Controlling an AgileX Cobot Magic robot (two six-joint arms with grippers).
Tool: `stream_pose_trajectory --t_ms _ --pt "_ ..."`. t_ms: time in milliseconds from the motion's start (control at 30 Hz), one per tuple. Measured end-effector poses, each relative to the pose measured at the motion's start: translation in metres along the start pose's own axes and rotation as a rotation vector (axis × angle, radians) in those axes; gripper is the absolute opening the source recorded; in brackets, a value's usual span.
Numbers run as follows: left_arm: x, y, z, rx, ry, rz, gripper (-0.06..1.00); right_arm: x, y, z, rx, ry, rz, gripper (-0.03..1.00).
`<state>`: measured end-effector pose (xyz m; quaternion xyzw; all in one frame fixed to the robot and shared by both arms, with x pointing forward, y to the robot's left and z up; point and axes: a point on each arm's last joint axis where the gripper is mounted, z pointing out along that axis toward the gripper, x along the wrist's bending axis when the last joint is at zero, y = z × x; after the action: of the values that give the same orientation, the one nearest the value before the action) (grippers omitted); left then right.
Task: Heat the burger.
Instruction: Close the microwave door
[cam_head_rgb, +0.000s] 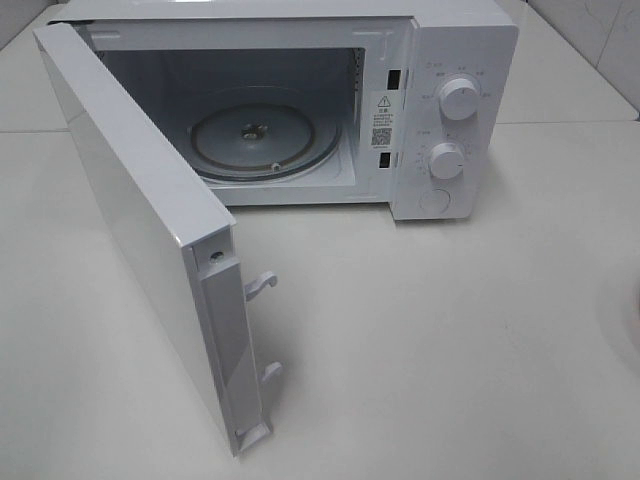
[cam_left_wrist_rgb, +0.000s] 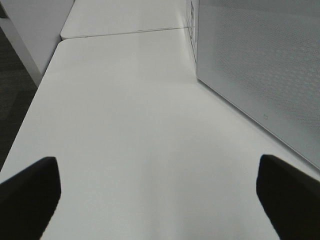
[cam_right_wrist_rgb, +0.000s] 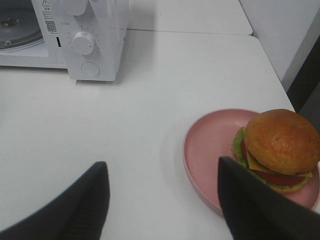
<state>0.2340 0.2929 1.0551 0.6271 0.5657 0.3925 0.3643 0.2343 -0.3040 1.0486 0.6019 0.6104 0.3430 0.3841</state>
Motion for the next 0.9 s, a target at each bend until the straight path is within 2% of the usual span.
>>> stream_pose_trajectory --t_ms 267,900 --pt "0.0 0.0 0.0 0.0 0.0 0.0 0.99 0.0 0.0 0.0 0.0 0.0 0.0 0.51" --pt "-0.0002 0.0001 0.0 -0.001 -0.002 -0.013 0.99 0.0 0.0 0.0 0.0 0.0 0.0 0.51"
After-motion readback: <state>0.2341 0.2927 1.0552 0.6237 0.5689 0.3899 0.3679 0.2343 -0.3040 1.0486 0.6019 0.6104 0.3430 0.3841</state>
